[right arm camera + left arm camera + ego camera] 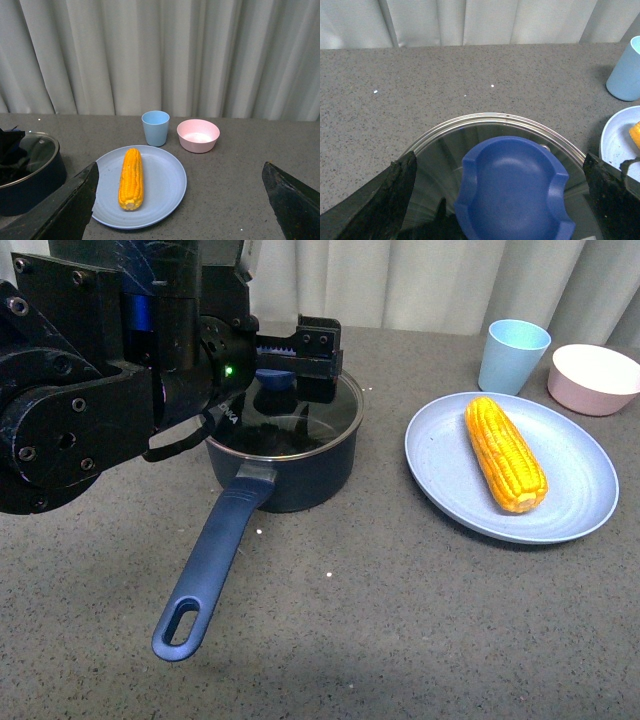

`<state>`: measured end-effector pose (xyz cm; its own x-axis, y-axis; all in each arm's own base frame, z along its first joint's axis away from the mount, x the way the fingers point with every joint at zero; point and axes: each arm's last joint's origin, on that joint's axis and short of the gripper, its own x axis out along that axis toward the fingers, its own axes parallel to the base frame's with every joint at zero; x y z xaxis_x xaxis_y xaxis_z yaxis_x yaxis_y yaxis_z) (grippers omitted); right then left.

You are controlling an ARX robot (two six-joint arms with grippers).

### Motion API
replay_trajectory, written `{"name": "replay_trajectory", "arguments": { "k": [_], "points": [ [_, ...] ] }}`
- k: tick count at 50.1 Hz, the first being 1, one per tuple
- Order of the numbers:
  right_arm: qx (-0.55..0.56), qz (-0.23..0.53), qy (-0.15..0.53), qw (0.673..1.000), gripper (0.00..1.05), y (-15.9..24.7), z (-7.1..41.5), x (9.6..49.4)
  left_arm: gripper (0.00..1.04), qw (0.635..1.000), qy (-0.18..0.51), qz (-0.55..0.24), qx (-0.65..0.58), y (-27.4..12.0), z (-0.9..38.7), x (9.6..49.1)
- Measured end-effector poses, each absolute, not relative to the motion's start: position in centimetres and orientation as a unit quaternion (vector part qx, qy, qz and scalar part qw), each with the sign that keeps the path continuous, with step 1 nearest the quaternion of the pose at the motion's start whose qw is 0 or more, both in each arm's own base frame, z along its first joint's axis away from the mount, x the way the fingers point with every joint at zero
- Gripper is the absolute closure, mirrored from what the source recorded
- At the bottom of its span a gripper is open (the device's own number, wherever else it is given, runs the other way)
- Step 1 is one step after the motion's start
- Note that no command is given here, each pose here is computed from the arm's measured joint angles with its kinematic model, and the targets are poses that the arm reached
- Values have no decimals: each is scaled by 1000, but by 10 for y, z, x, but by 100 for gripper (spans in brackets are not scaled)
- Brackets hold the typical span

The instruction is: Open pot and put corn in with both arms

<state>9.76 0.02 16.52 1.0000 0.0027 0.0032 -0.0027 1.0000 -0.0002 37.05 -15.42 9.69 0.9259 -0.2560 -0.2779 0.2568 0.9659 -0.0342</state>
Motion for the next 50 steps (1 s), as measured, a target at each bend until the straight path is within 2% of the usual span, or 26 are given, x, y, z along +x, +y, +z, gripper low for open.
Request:
{"name": "replay_trajectory", "arguments": {
  "k": [23, 34, 39, 50],
  "points": [
    [0, 1, -2, 1000, 9, 0, 165, 98, 7, 975, 172, -138, -4, -159, 82, 377],
    [0, 1, -2, 1000, 9, 0, 165, 98, 43, 976, 170, -138, -12, -158, 84, 379],
    [0, 1, -2, 1000, 9, 0, 165, 98, 47, 976, 170, -138, -12, -157, 84, 379],
    [0, 1, -2, 1000, 9, 0, 165, 98, 48, 977, 164, -137, -17, -153, 90, 378]
  ]
}}
